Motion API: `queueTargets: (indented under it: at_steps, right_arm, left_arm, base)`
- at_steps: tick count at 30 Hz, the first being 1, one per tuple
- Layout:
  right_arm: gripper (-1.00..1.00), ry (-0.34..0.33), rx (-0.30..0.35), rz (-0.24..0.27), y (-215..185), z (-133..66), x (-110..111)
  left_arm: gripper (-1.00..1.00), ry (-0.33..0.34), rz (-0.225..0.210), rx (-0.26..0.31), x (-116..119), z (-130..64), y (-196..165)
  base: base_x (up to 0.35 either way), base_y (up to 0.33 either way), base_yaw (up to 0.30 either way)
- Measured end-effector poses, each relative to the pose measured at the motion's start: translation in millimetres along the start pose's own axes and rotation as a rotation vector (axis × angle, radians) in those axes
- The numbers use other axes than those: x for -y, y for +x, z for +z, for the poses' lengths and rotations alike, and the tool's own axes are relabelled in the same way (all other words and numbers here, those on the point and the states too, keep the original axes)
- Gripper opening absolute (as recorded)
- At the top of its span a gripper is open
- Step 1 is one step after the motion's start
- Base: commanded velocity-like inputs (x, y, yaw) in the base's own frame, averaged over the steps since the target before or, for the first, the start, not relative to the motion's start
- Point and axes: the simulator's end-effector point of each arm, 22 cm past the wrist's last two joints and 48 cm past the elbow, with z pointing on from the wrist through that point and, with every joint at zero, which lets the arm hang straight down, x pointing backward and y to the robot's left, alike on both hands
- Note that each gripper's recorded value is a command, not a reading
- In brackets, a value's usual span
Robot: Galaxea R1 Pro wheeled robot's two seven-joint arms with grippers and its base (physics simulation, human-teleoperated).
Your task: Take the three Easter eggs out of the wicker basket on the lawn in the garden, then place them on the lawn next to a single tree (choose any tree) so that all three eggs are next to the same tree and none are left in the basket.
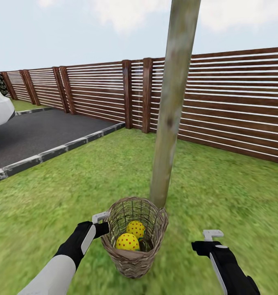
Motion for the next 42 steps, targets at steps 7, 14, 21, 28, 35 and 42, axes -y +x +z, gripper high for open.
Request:
queueTargets:
  at_steps: [7, 14, 21, 28, 35, 42]
  right_arm:
    - [1.0, 0.001, 0.002, 0.0, 11, 10.1, -1]
    - [1.0, -0.004, 0.003, -0.002, 22, 18.7, -4]
    - [1.0, -0.006, 0.002, -0.003, 22, 18.7, -5]
    - [1.0, -0.005, 0.002, -0.004, 22, 18.8, -4]
    - [1.0, -0.005, 0.001, -0.004, 22, 19.1, -4]
    - [1.0, -0.005, 0.001, -0.003, 22, 19.1, -4]
  left_arm:
    - [-1.0, 0.003, -0.004, 0.0, -3, 11.1, 11]
    - [-1.0, 0.012, -0.01, 0.018, -4, 16.0, 9]
    - [-1.0, 0.012, -0.01, 0.018, -4, 16.0, 9]
    - [-1.0, 0.012, -0.008, 0.018, -3, 16.0, 9]
    - [1.0, 0.006, -0.003, 0.002, -5, 20.6, 20]
    - [1.0, 0.006, -0.003, 0.002, -5, 20.5, 19]
  base:
    - [0.0, 0.0, 0.0]
    - [0.0, 0.0, 0.0]
    - [0.0, 0.0, 0.0]
    - [0.0, 0.0, 0.0]
    - [0.0, 0.0, 0.0]
    - [0.0, 0.0, 0.0]
